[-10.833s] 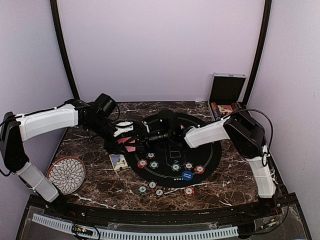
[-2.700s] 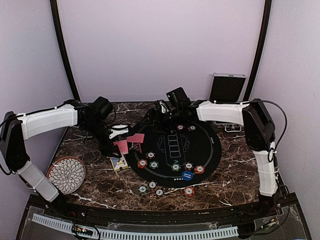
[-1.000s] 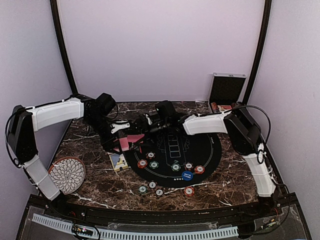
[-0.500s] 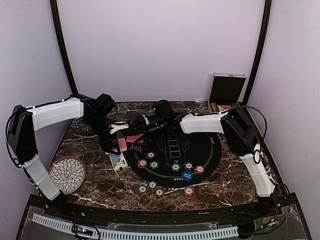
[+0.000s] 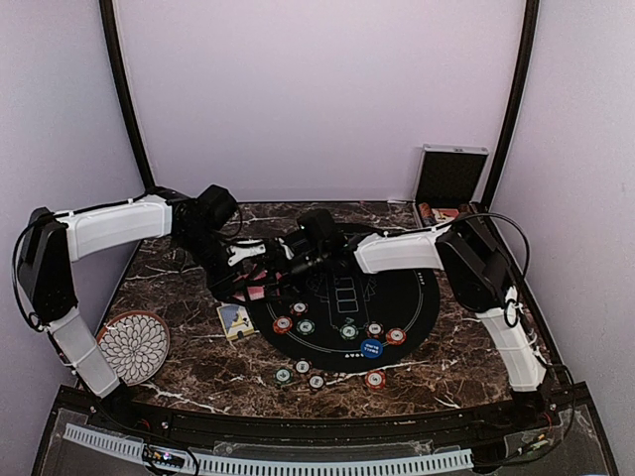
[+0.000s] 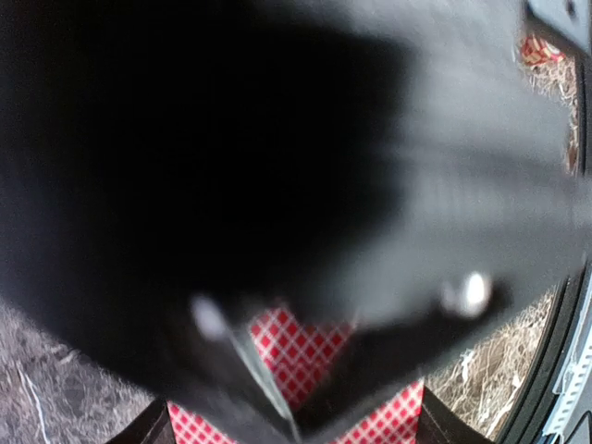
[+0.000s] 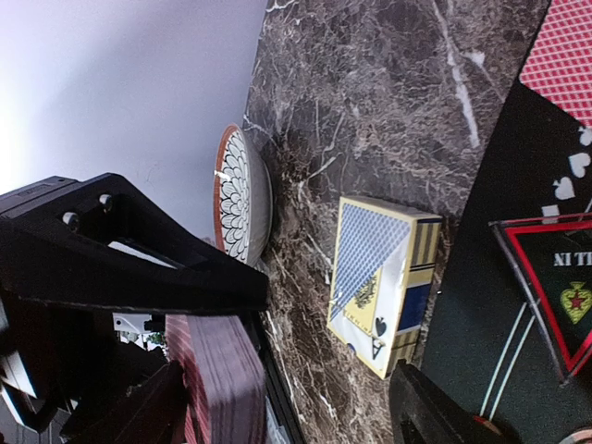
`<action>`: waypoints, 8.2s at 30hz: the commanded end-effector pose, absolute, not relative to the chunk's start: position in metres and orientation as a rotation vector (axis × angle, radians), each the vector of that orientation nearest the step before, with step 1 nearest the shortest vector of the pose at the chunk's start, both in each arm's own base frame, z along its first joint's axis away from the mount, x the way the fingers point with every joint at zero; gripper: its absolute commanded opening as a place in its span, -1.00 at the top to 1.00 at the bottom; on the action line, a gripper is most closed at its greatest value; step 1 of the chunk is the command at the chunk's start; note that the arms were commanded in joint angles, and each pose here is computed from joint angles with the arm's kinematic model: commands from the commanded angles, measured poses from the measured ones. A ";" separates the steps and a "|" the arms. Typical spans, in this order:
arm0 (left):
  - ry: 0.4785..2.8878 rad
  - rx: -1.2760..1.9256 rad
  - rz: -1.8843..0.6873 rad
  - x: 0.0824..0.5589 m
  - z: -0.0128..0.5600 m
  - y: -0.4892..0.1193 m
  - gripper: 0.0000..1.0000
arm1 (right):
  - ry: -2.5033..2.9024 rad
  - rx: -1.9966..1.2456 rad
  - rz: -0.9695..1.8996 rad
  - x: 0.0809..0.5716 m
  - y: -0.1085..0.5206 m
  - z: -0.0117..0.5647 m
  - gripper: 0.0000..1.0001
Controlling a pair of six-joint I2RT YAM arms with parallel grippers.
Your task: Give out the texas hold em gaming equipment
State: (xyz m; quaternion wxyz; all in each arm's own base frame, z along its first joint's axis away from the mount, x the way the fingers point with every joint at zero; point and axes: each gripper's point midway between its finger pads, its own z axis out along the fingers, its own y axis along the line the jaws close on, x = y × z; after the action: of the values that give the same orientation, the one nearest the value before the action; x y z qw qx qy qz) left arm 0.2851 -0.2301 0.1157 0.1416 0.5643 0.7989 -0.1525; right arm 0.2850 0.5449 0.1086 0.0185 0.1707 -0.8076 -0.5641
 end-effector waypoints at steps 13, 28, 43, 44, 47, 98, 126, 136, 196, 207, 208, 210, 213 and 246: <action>2.185 1.583 -0.468 0.296 0.140 -0.245 1.00 | -2.496 0.559 -1.816 0.278 0.531 0.137 -0.22; 2.198 1.594 -0.458 0.292 0.136 -0.241 1.00 | -2.566 0.539 -1.819 0.285 0.514 0.143 -0.23; 2.205 1.589 -0.466 0.292 0.136 -0.242 1.00 | -2.374 0.504 -2.001 0.272 0.546 0.166 -0.53; 2.206 1.588 -0.468 0.292 0.136 -0.242 1.00 | -2.370 0.501 -1.996 0.273 0.547 0.163 -0.53; 2.208 1.588 -0.469 0.292 0.136 -0.242 1.00 | -2.357 0.492 -1.996 0.274 0.552 0.159 -0.53; 2.225 1.594 -0.447 0.289 0.132 -0.237 1.00 | -2.533 0.413 -1.979 0.304 0.504 0.185 0.87; 2.249 1.607 -0.422 0.284 0.127 -0.230 1.00 | -2.787 -0.048 -1.941 0.460 0.340 0.151 1.00; 2.244 1.597 -0.446 0.280 0.134 -0.231 1.00 | -3.080 -0.158 -1.571 0.529 0.302 0.097 1.00; 2.200 1.534 -0.552 0.283 0.154 -0.248 1.00 | -2.463 0.498 -1.962 0.277 0.514 0.164 -0.68; 2.196 1.532 -0.559 0.284 0.158 -0.249 1.00 | -2.373 0.515 -1.984 0.263 0.539 0.160 -0.68; 2.196 1.531 -0.560 0.284 0.158 -0.249 1.00 | -2.371 0.516 -1.987 0.263 0.540 0.160 -0.67; 2.196 1.533 -0.564 0.283 0.159 -0.249 1.00 | -2.364 0.513 -1.990 0.264 0.544 0.160 -0.67; 2.194 1.532 -0.567 0.282 0.160 -0.249 1.00 | -2.351 0.509 -2.006 0.267 0.549 0.162 -0.67; 2.192 1.544 -0.536 0.280 0.160 -0.243 1.00 | -2.501 0.433 -1.866 0.288 0.529 0.125 -0.13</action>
State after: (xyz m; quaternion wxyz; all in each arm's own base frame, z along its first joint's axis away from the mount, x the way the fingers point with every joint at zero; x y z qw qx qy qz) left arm 0.2822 -0.2431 0.1340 0.1706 0.5452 0.7986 -0.1893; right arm 0.2820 0.5429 0.1298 0.0083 0.1418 -0.7743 -0.6166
